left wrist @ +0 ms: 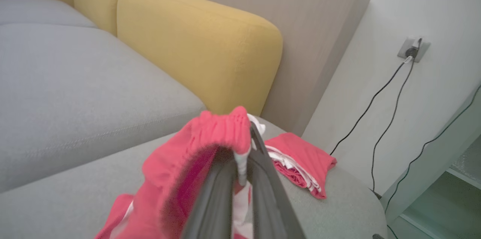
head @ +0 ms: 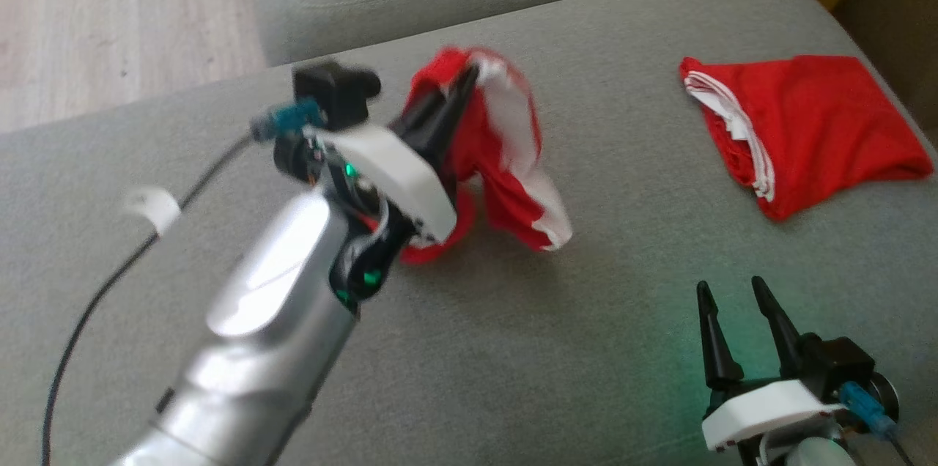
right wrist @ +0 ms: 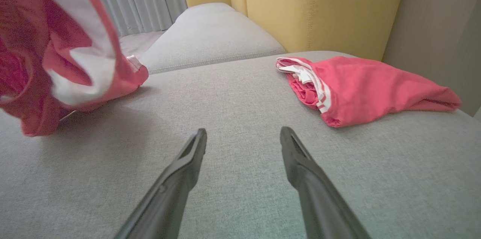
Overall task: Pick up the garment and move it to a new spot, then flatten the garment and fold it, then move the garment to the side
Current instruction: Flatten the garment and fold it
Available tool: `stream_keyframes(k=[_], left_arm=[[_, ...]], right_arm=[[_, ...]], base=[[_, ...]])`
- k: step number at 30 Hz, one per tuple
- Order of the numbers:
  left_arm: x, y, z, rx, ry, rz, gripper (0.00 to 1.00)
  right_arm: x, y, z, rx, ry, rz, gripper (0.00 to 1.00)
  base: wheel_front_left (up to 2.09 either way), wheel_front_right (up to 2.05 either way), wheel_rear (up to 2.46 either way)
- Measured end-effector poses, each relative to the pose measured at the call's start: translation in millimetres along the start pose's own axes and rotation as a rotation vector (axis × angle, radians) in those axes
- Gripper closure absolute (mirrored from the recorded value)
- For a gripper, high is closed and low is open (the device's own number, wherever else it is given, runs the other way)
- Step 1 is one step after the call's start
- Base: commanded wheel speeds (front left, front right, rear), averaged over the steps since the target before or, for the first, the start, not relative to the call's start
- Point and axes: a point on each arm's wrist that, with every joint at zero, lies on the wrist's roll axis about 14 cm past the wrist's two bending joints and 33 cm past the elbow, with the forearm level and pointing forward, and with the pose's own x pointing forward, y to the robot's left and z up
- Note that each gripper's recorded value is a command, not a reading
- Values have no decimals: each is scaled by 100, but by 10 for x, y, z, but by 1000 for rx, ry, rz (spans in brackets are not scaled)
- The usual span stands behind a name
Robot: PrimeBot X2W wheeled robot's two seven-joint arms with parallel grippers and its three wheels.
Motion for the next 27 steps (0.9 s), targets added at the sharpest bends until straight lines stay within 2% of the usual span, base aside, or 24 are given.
stream_keyframes(k=[2, 6, 9, 11, 14, 18, 23, 27], left_arm=[[77, -117, 261, 10, -45, -41, 100], [112, -284, 339, -15, -59, -91, 100], [49, -338, 164, -57, -29, -102, 100], [-71, -336, -128, -103, 20, -94, 100], [-414, -199, -717, -178, 145, -22, 100], [-1080, 88, -1388, -258, 311, 126, 100], [-1771, 548, -1577, -237, 367, 327, 100], [-2025, 365, -1721, -327, 387, 332, 100]], right_arm=[[-35, -59, 26, 12, -11, -21, 0], [-89, -125, 27, 22, -15, -45, 0], [-113, -173, 27, 26, -17, -60, 0], [-125, -193, 17, 28, -14, -67, 0], [-138, -224, -17, 28, -4, -76, 0], [-112, -183, -69, 13, 15, -59, 0], [-17, -25, -96, -12, 29, -1, 0], [69, 129, -89, -25, 30, 52, 0]], base=[[0, 0, 0], [0, 0, 0], [0, 0, 0], [0, 0, 0], [0, 0, 0], [0, 0, 0], [0, 0, 0], [0, 0, 0]])
